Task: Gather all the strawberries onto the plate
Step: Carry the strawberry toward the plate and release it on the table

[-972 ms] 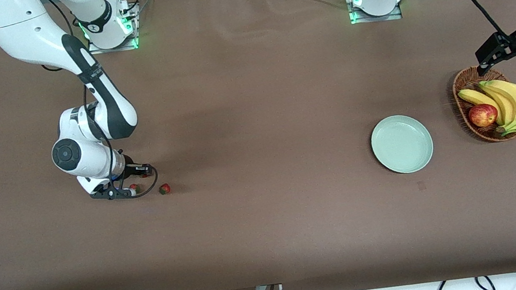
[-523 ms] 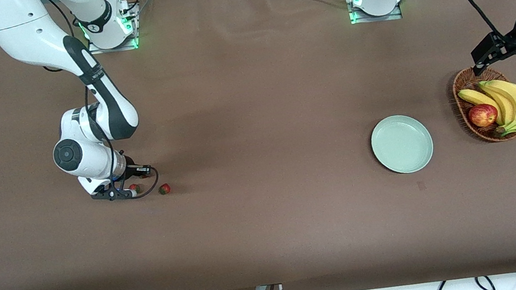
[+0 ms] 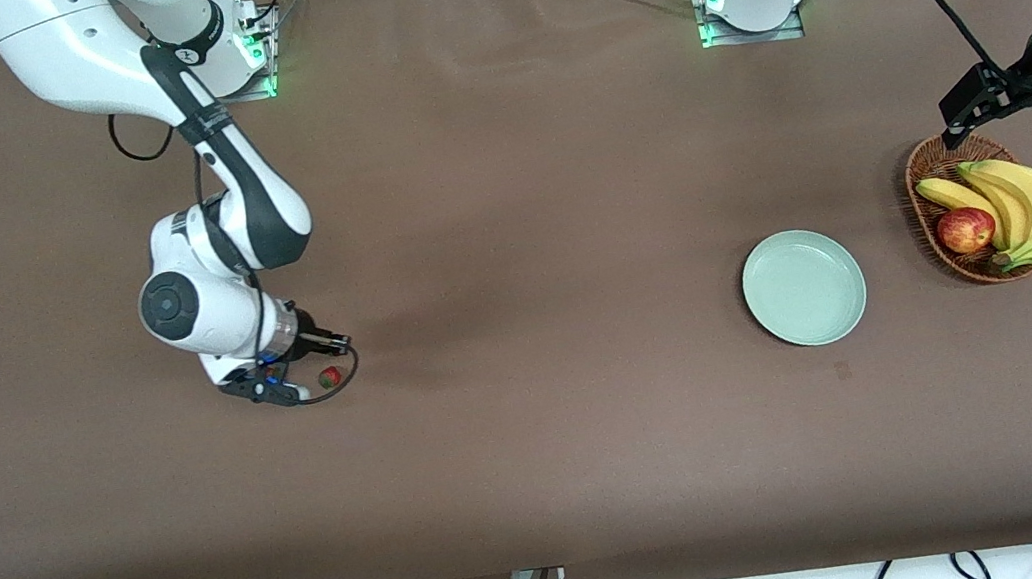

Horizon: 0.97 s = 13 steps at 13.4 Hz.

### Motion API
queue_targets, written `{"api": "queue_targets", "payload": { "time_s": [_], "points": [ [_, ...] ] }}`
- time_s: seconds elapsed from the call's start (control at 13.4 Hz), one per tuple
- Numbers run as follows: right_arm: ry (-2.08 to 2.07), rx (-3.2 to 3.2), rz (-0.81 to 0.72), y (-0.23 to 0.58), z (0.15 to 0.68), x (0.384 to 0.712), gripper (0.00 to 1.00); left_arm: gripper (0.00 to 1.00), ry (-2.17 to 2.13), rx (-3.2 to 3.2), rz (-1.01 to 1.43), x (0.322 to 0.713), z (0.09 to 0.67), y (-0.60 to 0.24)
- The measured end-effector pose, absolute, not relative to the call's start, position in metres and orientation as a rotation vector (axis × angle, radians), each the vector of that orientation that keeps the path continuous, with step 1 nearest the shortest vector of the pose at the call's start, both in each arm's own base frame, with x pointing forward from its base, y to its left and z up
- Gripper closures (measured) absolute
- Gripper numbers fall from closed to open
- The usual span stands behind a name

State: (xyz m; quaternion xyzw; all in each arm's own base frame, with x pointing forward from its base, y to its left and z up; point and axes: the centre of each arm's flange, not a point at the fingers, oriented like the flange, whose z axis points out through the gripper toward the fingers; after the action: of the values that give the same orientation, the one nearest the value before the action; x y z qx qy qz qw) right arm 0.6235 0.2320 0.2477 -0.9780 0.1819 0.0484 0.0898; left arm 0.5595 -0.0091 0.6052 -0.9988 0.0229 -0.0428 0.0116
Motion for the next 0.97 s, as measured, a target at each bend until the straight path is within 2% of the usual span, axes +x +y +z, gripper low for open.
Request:
{"api": "queue_targets", "payload": {
  "time_s": [0.22,0.45,0.67,0.82,0.97],
  "points": [
    [0.708,-2.774,0.189,0.308,0.252,0.622,0.67,0.00,0.071,-3.115,-0.116,0.558,0.605,-0.009],
    [0.841,-2.586,0.156,0.390,0.250,0.618,0.67,0.00,0.070,-3.116,-0.109,0.558,0.605,-0.009],
    [0.918,-2.392,0.121,0.479,0.249,0.588,0.67,0.00,0.070,-3.116,-0.108,0.558,0.605,-0.008],
    [0.962,-2.287,0.086,0.529,0.246,0.560,0.62,0.00,0.071,-3.116,-0.106,0.557,0.605,-0.009],
    [0.997,-2.218,0.077,0.557,0.244,0.545,0.44,0.00,0.072,-3.116,-0.103,0.557,0.605,-0.009]
  ]
}}
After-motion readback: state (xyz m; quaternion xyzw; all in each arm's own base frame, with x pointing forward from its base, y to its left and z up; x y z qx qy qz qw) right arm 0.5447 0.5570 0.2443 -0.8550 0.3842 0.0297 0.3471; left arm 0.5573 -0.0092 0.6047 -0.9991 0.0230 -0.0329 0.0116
